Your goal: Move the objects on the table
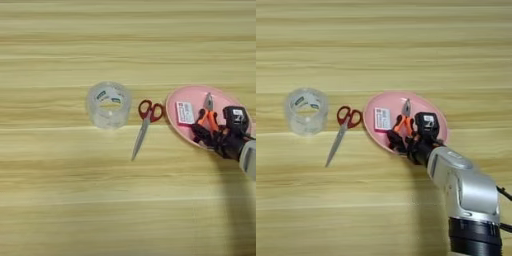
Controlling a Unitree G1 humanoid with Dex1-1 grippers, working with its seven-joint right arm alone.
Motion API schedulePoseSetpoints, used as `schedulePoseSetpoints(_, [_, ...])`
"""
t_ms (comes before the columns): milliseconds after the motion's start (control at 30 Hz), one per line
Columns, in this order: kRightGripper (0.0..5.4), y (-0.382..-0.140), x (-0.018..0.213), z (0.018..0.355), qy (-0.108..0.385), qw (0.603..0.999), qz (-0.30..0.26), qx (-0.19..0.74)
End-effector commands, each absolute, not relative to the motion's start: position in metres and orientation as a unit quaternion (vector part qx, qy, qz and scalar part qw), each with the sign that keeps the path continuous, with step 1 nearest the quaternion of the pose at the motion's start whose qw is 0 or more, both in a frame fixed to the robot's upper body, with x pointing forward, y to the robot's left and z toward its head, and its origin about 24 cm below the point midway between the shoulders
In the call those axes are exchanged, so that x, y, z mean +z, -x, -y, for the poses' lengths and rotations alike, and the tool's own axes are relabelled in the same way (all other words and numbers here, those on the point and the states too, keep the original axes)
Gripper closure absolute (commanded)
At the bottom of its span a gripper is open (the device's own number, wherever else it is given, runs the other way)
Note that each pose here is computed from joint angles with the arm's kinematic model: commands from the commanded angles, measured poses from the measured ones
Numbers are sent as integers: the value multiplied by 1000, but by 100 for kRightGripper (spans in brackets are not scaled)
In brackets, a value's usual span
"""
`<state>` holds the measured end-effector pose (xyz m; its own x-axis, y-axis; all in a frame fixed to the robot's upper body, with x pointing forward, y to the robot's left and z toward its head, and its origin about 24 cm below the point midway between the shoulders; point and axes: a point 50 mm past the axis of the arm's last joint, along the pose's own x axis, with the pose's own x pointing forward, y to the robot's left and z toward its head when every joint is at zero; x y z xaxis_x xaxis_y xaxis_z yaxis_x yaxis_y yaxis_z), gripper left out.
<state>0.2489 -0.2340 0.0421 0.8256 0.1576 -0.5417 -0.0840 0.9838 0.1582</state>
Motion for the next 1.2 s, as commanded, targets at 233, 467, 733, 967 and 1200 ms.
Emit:
schedulePoseSetpoints(233, [221,-251,43,230,-42,954,-287,72])
schedulePoseSetpoints(467, [252,-255,54,231,-7,966,-251,61])
schedulePoseSetpoints(733, [279,-258,66,233,11,973,-222,55])
schedulePoseSetpoints(967, [318,-258,67,234,6,974,-220,52])
schedulePoseSetpoints(1200, [396,-258,66,231,-39,971,-228,63])
